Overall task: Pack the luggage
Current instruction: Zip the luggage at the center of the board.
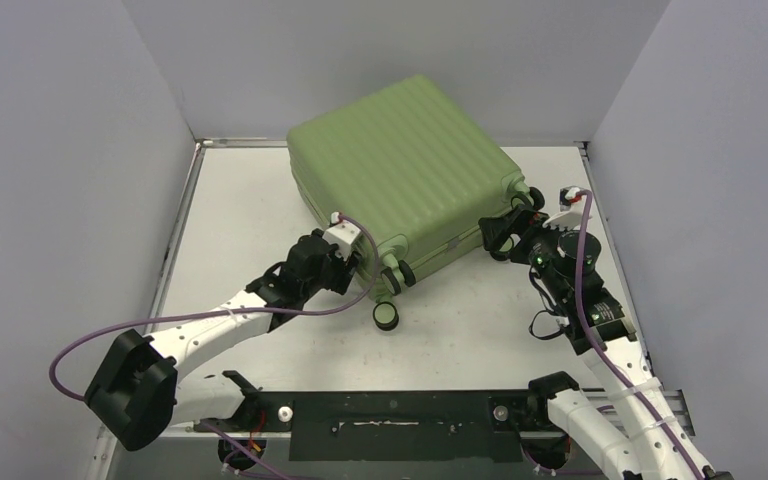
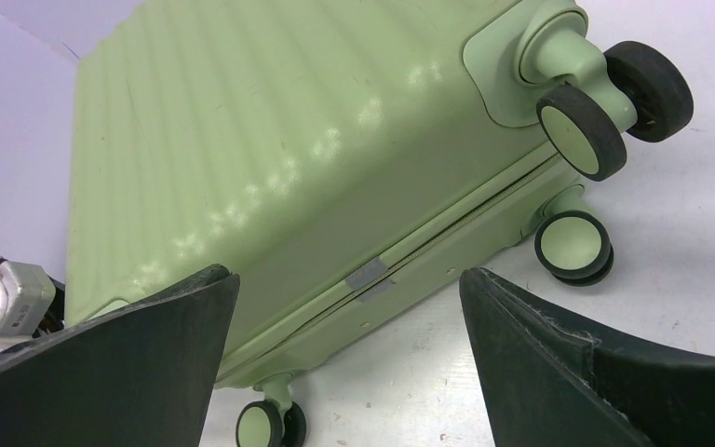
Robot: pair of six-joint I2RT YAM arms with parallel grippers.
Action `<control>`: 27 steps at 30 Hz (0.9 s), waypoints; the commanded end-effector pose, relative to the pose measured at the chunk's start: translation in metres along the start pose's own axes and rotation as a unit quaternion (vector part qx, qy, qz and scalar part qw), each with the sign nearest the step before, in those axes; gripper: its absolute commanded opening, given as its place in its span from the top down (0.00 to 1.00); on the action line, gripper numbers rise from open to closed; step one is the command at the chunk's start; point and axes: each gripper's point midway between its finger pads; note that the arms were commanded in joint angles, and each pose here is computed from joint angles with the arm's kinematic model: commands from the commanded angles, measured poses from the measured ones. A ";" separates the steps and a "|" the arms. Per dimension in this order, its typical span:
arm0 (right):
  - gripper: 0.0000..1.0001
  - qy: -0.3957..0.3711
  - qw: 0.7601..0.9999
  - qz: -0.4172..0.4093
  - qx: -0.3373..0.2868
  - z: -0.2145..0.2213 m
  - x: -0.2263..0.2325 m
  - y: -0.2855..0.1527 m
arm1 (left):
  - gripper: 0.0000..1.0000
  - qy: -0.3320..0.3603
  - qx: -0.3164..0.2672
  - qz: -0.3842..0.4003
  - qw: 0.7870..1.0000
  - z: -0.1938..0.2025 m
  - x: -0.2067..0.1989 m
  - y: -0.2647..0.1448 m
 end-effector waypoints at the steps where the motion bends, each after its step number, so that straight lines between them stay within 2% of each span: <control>1: 0.07 -0.006 1.000 -0.001 -0.012 -0.005 0.002 0.000 | 0.45 -0.005 -0.056 -0.015 0.998 -0.033 0.008 0.005; 8: 0.07 -0.006 1.000 0.000 -0.009 -0.002 0.000 0.001 | 0.62 -0.006 -0.055 -0.027 0.998 -0.031 0.012 0.003; 18: 0.07 -0.006 1.000 0.002 -0.006 0.001 -0.003 0.001 | 0.75 -0.008 -0.050 -0.037 0.998 -0.024 0.015 0.001; 21: 0.07 -0.006 1.000 0.004 -0.005 0.001 -0.003 0.002 | 0.75 -0.009 -0.052 -0.033 0.998 -0.025 0.014 0.002; 27: 0.07 -0.006 1.000 0.005 -0.002 0.005 -0.006 0.002 | 0.58 -0.010 -0.075 0.006 0.997 -0.030 0.000 0.002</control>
Point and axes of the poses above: each gripper's point midway between its finger pads, its own y axis out along the fingers, its own x axis along the line the jaws close on, z = x × y, and after that the axes turned 14 degrees about y, right-handed
